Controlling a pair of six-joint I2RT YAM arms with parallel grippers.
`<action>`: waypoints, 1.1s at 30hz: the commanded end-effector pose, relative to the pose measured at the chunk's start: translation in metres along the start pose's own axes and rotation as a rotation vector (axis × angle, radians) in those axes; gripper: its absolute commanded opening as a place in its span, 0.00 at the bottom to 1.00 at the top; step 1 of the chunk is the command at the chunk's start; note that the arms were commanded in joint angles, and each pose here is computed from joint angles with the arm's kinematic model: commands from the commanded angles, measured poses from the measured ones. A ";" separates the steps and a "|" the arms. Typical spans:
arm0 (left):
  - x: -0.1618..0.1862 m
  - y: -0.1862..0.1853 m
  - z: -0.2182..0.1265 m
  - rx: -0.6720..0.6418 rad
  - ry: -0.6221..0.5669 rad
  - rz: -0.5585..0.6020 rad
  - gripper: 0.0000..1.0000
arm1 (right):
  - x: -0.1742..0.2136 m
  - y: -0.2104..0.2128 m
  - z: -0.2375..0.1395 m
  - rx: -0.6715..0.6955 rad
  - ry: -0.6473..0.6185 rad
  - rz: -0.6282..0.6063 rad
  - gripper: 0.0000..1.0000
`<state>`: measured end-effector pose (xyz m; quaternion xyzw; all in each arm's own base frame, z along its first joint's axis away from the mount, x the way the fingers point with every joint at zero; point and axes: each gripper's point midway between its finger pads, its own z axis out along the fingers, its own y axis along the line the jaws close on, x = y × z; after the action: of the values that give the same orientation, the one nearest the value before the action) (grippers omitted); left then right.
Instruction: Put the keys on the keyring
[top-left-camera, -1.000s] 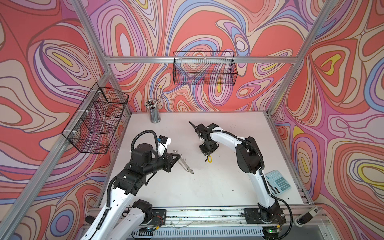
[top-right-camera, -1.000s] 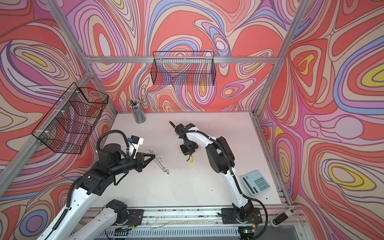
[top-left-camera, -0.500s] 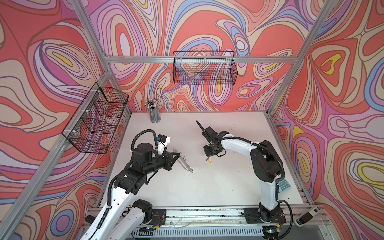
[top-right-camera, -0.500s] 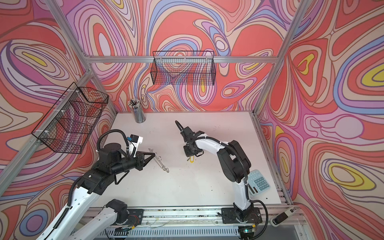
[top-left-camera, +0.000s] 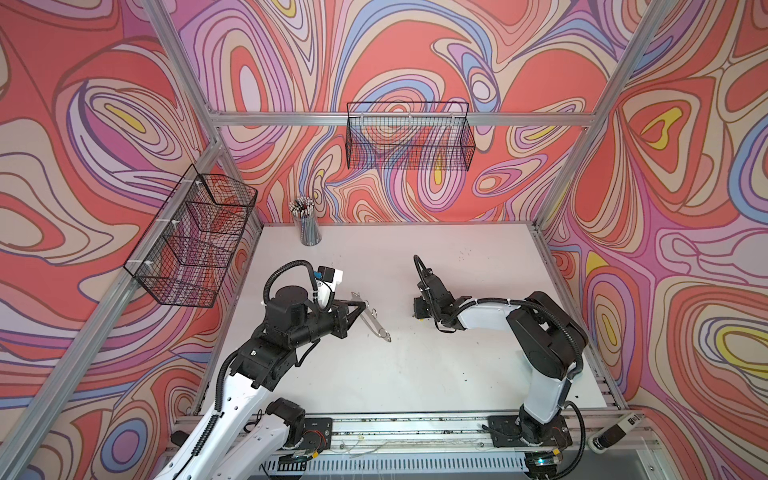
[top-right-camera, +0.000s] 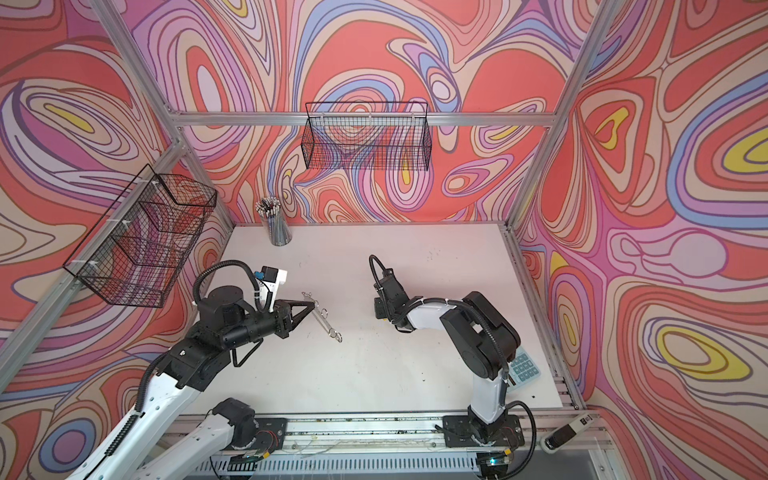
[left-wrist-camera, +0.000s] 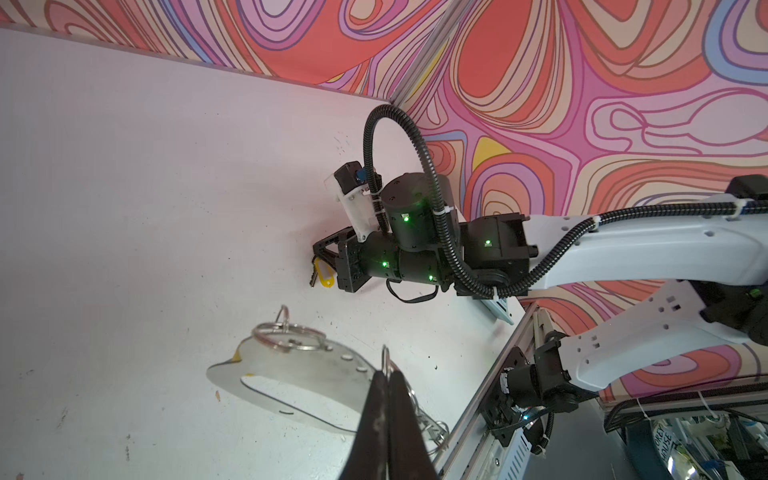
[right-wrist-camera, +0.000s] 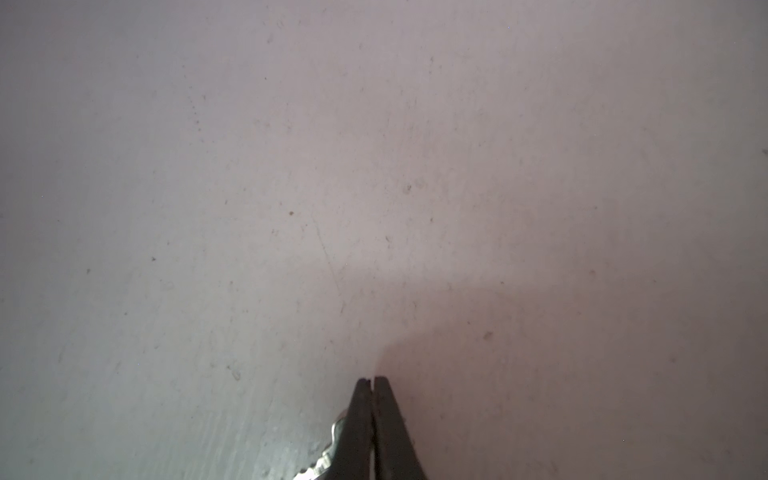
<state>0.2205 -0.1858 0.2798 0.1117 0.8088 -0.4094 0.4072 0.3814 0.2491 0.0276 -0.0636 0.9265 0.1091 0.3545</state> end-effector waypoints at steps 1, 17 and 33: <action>-0.007 -0.010 0.003 0.039 -0.020 0.015 0.00 | -0.028 0.005 -0.007 -0.009 -0.175 0.050 0.00; -0.007 -0.010 0.003 0.025 -0.014 0.021 0.00 | -0.002 0.000 -0.001 0.010 -0.339 0.092 0.00; 0.001 -0.005 0.006 0.024 -0.005 0.039 0.00 | -0.046 0.012 -0.030 0.005 -0.144 0.047 0.43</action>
<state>0.2214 -0.1932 0.2729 0.1190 0.8129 -0.4089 0.3974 0.4004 0.2643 0.0907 -0.0165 0.8717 0.1387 0.4698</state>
